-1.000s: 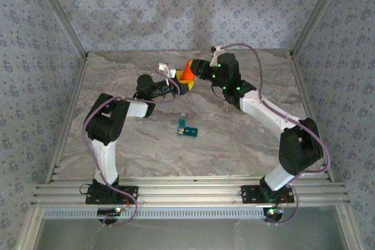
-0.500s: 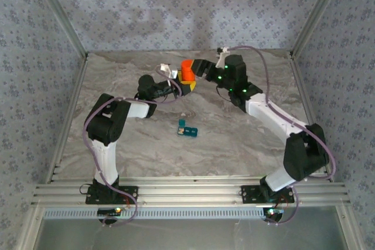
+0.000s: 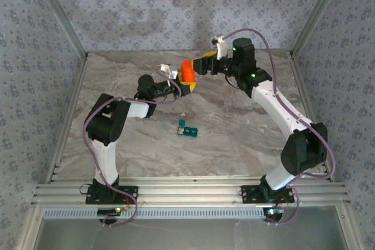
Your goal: Sort the pills into containers
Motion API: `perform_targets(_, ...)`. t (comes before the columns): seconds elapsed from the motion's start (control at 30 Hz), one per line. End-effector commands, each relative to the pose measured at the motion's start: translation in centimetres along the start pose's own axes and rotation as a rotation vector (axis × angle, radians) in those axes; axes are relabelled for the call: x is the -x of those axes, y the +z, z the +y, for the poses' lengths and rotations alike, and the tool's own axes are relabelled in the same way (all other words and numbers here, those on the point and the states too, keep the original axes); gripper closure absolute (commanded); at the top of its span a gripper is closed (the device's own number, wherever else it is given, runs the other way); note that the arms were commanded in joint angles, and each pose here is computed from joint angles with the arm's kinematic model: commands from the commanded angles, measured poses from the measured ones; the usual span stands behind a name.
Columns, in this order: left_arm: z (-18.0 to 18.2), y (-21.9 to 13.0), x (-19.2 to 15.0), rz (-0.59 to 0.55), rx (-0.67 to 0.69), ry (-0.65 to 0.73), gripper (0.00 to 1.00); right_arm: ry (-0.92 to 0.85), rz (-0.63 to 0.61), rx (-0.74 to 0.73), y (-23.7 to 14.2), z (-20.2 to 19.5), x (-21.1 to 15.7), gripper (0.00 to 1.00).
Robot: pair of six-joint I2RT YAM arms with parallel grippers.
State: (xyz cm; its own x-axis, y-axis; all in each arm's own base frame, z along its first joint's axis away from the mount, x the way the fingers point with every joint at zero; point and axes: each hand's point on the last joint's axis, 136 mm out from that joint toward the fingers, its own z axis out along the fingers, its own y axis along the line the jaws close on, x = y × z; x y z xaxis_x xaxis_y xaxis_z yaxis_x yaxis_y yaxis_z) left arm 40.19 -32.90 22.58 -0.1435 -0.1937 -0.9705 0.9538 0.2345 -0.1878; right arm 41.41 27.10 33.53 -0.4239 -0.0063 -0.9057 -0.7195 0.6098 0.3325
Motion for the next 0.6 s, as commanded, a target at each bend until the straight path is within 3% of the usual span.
perform_targets(0.0,-1.8,0.4,3.7,-0.060,-0.064,0.105,1.00,-0.070,0.098,0.049,1.1,1.0,-1.6,0.20)
perform_targets(0.3,-2.0,0.6,3.7,-0.053,-0.078,0.100,1.00,-0.071,0.155,0.062,3.4,0.7,-2.7,0.25)
perform_targets(0.57,-2.0,0.7,3.6,-0.051,-0.082,0.097,1.00,-0.065,0.160,0.065,3.8,0.7,-2.8,0.40)
